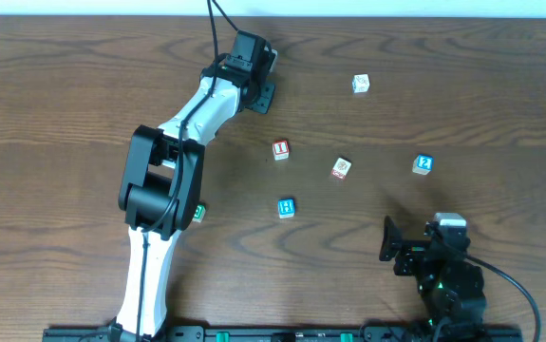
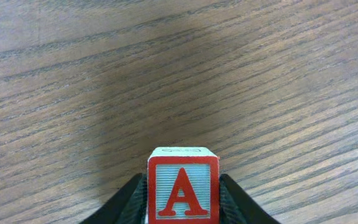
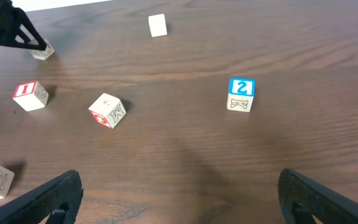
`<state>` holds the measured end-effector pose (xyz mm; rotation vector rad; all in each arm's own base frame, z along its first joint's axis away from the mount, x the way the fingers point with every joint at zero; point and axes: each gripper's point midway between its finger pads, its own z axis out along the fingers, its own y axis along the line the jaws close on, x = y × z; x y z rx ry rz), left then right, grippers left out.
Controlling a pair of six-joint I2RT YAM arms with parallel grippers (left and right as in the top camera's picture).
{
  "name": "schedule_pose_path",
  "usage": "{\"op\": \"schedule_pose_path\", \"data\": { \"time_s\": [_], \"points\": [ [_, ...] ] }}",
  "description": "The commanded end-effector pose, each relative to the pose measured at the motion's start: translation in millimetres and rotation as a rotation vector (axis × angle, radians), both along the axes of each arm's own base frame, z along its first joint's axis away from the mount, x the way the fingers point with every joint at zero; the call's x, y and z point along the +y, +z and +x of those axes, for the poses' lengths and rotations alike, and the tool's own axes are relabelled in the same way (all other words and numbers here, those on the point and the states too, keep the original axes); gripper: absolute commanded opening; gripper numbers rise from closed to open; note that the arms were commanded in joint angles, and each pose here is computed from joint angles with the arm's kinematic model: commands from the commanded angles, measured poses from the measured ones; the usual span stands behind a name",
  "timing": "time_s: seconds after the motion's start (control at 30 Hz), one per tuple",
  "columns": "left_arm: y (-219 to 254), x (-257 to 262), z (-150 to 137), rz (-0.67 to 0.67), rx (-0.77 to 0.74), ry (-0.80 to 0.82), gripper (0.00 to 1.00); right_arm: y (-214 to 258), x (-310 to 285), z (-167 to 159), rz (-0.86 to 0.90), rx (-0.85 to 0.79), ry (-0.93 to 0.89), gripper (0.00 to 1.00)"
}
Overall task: Spell out Ai2
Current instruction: 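Lift the A block and carry it beside the I block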
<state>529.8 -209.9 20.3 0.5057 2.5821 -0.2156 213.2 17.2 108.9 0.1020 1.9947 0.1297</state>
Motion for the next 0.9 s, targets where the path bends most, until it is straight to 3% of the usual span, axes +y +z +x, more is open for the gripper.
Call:
{"op": "schedule_pose_path", "data": {
  "time_s": [0.0, 0.33, 0.43, 0.63, 0.87],
  "points": [
    [-11, 0, -2, 0.003, 0.023, -0.004, 0.34, 0, -2, 0, -0.012, -0.002, -0.003, 0.99],
    [-2, 4, -2, 0.007, 0.027, 0.025, 0.22, 0, -2, 0, -0.012, -0.002, -0.003, 0.99],
    [21, 9, -2, 0.026, 0.021, 0.04, 0.06, 0, -2, 0, -0.012, -0.002, -0.003, 0.99],
    [83, 32, -13, 0.091, -0.001, 0.13, 0.06, 0, -2, 0, -0.012, -0.002, -0.003, 0.99],
    [136, 49, -50, 0.078, 0.03, 0.214, 0.06, 0, -2, 0, -0.012, -0.002, -0.003, 0.99]
  ]
}}
